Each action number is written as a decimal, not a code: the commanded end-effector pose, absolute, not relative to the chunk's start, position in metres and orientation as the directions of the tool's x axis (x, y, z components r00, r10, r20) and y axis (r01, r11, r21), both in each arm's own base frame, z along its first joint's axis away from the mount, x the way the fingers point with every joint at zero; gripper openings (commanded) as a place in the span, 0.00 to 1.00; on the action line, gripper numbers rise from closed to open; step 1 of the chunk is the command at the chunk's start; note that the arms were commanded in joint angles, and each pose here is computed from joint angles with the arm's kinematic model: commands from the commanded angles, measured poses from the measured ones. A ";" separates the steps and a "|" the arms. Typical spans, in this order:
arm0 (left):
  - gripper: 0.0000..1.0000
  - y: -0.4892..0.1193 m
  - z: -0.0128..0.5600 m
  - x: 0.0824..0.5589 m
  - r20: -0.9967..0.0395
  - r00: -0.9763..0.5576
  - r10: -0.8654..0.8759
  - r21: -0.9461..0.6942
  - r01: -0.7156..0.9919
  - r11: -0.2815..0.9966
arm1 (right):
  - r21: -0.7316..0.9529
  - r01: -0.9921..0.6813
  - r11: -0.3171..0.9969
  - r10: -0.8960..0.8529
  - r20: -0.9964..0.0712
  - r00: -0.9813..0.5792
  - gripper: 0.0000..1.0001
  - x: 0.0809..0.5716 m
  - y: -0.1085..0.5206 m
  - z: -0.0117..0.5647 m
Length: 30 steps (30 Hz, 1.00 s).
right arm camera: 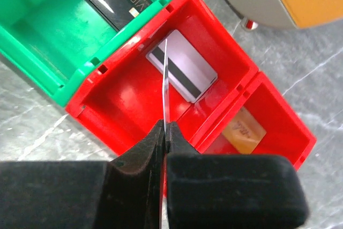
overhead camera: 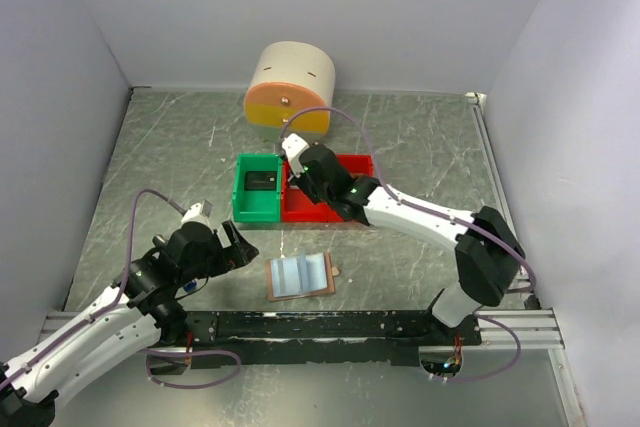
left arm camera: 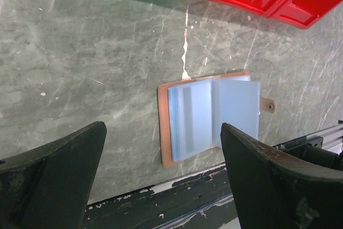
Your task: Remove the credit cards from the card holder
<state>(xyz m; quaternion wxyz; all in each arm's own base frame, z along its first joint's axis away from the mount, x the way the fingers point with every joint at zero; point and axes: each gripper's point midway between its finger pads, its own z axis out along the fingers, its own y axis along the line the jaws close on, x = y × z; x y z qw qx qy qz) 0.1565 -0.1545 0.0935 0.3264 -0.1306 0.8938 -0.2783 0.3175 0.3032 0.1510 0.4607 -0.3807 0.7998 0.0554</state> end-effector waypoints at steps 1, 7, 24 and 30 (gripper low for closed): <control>1.00 -0.147 0.105 0.163 -0.532 -0.720 -0.445 -0.575 -0.078 0.815 | -0.417 -0.686 0.596 -0.697 -0.693 -0.184 0.00 0.333 0.308 0.145; 1.00 -0.145 0.107 0.164 -0.538 -0.709 -0.456 -0.577 -0.084 0.812 | -0.547 -0.656 0.520 -0.815 -0.549 -0.187 0.00 0.352 0.298 0.116; 1.00 -0.142 0.114 0.166 -0.551 -0.691 -0.469 -0.576 -0.091 0.812 | -0.722 -0.608 0.330 -0.910 -0.416 -0.001 0.00 0.386 0.310 0.093; 1.00 -0.139 0.117 0.167 -0.556 -0.676 -0.484 -0.587 -0.094 0.804 | -0.715 -0.633 0.298 -0.918 -0.396 0.015 0.02 0.388 0.312 0.081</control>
